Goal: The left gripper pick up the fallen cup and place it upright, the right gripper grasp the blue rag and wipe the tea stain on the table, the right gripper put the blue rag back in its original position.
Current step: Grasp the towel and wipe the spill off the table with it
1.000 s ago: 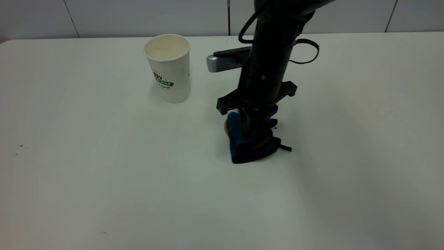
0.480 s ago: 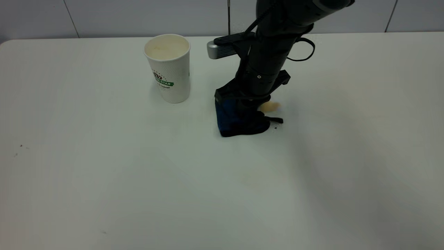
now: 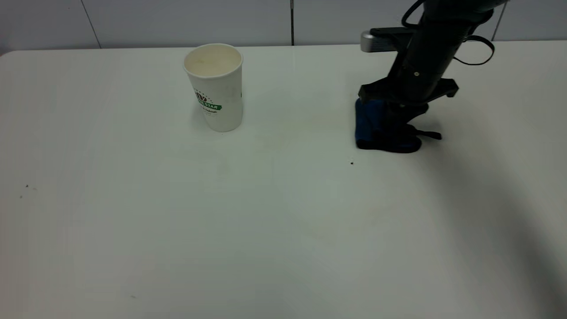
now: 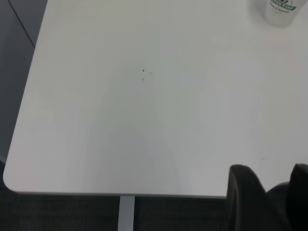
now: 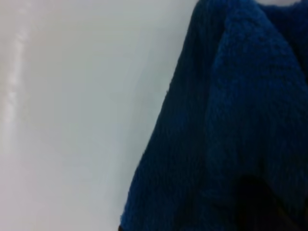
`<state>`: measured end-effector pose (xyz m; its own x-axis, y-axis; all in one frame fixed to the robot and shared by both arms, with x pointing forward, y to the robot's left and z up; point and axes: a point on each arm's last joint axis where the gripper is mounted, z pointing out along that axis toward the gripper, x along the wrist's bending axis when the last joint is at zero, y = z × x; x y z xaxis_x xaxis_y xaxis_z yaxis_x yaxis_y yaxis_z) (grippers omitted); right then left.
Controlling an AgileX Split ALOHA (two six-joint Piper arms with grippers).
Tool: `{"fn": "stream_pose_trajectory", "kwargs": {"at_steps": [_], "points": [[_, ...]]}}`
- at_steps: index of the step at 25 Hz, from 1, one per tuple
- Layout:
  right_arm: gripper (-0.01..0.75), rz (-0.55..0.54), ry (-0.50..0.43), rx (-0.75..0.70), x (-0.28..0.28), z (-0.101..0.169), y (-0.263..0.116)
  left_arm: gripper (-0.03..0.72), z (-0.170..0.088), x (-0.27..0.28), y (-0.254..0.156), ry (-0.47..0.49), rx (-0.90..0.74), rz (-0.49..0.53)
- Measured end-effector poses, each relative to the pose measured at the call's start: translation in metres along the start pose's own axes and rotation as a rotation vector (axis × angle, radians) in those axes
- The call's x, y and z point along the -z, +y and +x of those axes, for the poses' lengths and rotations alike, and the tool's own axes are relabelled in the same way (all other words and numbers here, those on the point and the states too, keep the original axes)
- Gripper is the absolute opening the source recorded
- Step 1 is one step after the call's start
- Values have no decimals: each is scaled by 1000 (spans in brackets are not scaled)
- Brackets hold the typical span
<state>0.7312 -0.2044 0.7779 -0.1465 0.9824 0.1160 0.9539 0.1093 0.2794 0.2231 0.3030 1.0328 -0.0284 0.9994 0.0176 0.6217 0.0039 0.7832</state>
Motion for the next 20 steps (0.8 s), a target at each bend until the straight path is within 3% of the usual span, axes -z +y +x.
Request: {"fn": "stream_pose_trajectory", "kwargs": {"at_steps": [5, 9, 15, 17, 20], "points": [[64, 135, -7, 14, 3, 9, -12, 240, 0, 0, 0, 0, 0, 0], [64, 170, 36, 71, 3, 52, -18, 240, 0, 0, 0, 0, 0, 0], [64, 14, 129, 234, -1, 141, -25, 240, 0, 0, 0, 0, 0, 0], [64, -45, 141, 256, -1, 156, -24, 240, 0, 0, 0, 0, 0, 0], [64, -99, 138, 248, -1, 153, -18, 240, 0, 0, 0, 0, 0, 0]]}}
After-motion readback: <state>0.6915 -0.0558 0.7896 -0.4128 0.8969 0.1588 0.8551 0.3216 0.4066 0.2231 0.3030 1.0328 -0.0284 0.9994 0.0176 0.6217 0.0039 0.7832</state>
